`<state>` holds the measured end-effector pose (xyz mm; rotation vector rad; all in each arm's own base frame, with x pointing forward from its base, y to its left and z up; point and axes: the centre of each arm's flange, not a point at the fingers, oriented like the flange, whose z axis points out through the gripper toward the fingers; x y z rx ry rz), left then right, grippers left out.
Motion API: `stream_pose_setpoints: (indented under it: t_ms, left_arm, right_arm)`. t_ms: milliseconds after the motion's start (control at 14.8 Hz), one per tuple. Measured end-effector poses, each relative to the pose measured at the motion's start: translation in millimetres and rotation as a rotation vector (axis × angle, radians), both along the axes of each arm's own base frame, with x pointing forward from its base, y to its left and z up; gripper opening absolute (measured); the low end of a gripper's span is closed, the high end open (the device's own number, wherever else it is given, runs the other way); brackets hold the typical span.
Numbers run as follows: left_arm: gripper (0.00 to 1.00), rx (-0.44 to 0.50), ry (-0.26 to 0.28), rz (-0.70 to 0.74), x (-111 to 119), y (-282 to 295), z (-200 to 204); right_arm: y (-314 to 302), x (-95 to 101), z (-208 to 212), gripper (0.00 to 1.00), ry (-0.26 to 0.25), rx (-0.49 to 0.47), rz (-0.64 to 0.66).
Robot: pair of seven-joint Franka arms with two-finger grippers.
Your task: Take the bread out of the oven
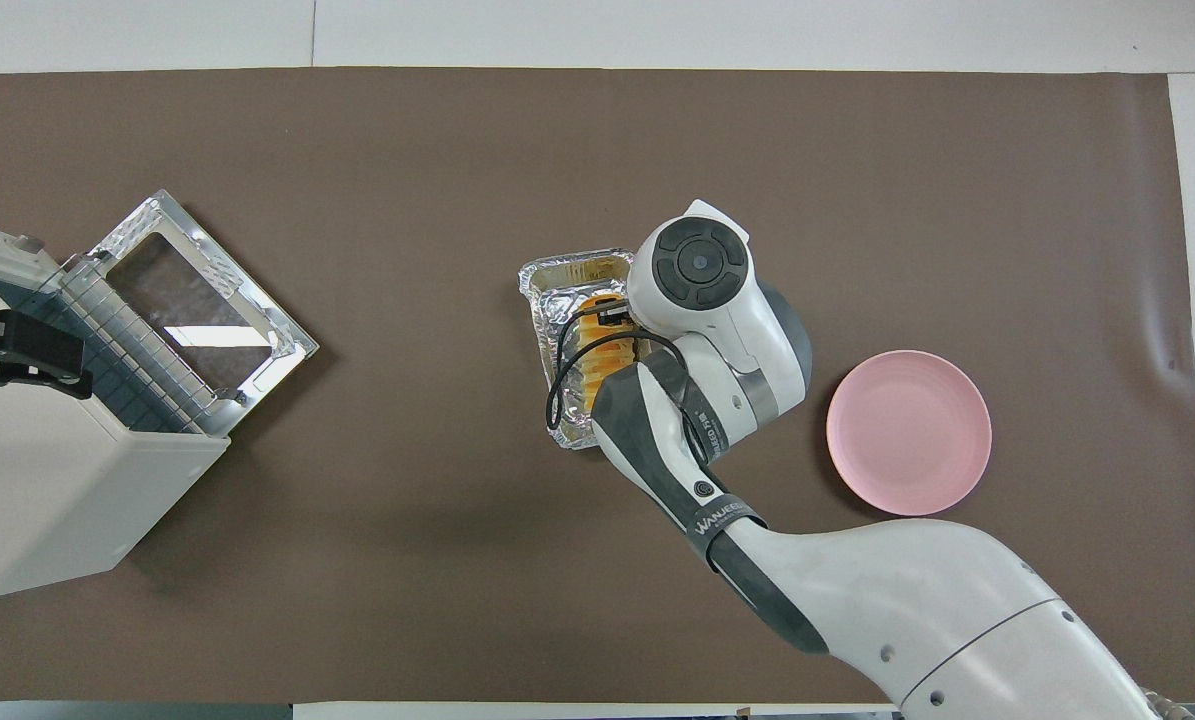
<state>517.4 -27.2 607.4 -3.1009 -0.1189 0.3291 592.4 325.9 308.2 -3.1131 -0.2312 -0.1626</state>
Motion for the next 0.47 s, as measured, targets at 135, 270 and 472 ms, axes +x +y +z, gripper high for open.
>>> stream_pose_setpoints:
  t_ms: [135,270,472]
  left_arm:
    - [1.0,-0.001,-0.016,0.01,0,6,-1]
    - [1.0,-0.002,-0.032,0.011,0,7,2]
    - [1.0,-0.003,-0.042,0.005,-2,4,6]
  right_arm:
    - [1,0.5,2,0.02,-0.001,0.001,0.0]
    - [1,1.9,7,0.02,0.007,-0.004,0.0]
    - [2,9.8,33,0.02,0.055,-0.017,-0.016]
